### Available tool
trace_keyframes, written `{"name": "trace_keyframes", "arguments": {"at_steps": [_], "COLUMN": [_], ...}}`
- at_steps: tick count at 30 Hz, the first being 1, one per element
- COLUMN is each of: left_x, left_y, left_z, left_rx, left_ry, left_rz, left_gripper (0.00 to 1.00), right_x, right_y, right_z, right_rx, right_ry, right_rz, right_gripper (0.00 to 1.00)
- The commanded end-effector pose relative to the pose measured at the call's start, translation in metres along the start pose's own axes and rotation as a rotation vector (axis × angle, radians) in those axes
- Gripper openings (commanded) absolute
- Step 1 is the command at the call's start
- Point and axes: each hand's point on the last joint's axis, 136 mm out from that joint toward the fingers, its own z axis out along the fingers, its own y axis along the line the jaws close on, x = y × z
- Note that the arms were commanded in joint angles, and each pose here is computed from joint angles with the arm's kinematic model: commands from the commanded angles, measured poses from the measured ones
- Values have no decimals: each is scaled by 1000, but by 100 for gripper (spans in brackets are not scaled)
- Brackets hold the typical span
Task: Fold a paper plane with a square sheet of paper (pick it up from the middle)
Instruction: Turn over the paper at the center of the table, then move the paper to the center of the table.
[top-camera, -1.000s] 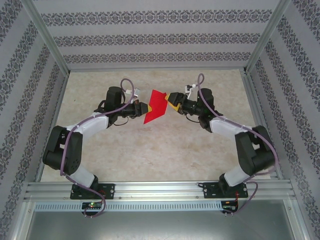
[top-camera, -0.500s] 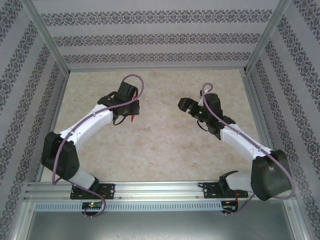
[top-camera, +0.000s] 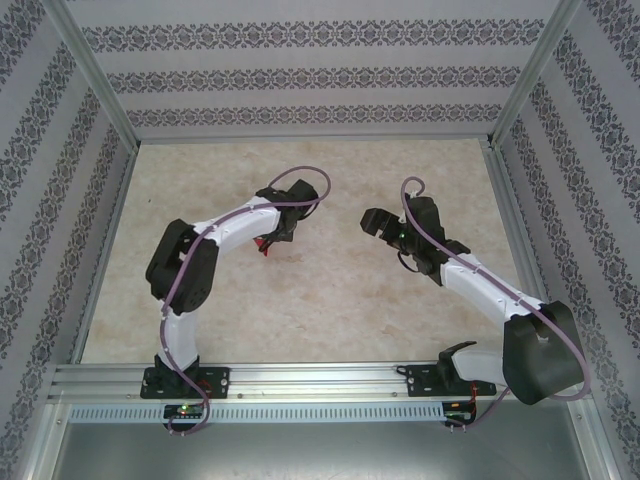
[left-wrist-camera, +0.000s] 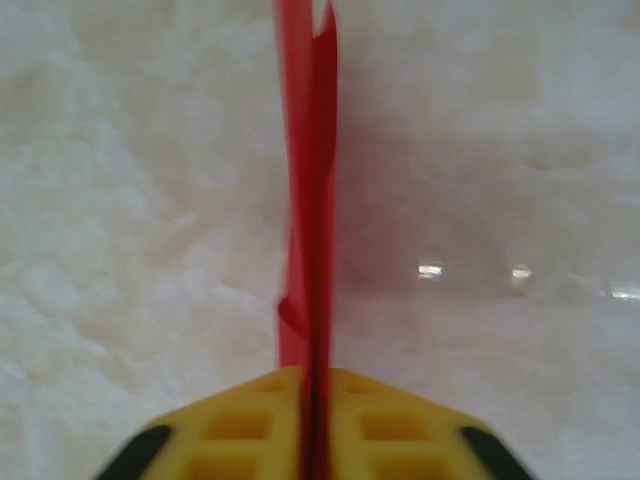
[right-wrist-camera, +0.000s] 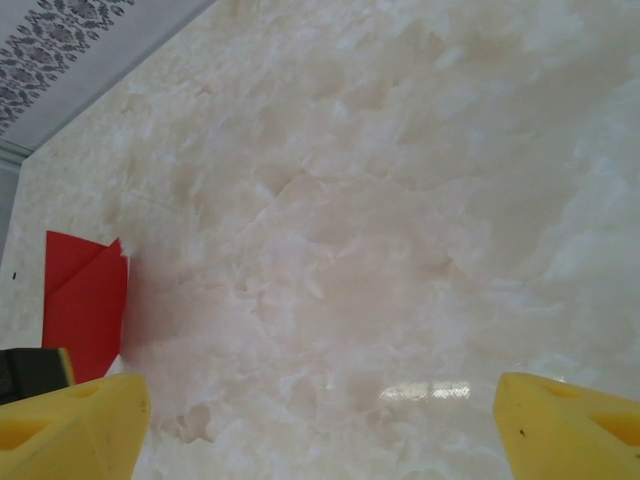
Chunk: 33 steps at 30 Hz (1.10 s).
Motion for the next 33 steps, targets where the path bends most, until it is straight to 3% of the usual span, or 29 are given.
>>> {"name": "trace_keyframes", "arguments": {"at_steps": [1, 4, 6, 12, 18, 26, 33], "left_x": [-3, -5, -9, -32, -44, -23, -8], "left_y": [-30, -59, -68, -55, 22, 100, 131], "left_z": [-7, -12, -16, -41, -36, -13, -3], "left_rx": [137, 320, 418, 624, 560, 429, 398], "left_ry": [24, 57, 80, 56, -4, -13, -29], "left_rz": [-40, -57, -71, -145, -291, -467, -602], "left_gripper": [27, 41, 43, 61, 76, 92, 97], "right_x": [-2, -2, 0, 21, 58, 117, 145], "right_y": [-3, -2, 0, 36, 108, 197, 210], "right_z": [-6, -6, -5, 15, 53, 107, 147], "right_rx": [16, 22, 27, 25, -47, -160, -153], "right_ry": [-28, -28, -21, 51, 144, 300, 400], "right_rz": [11, 19, 14, -52, -132, -200, -187], "right_gripper": [90, 89, 89, 83, 66, 49, 44]}}
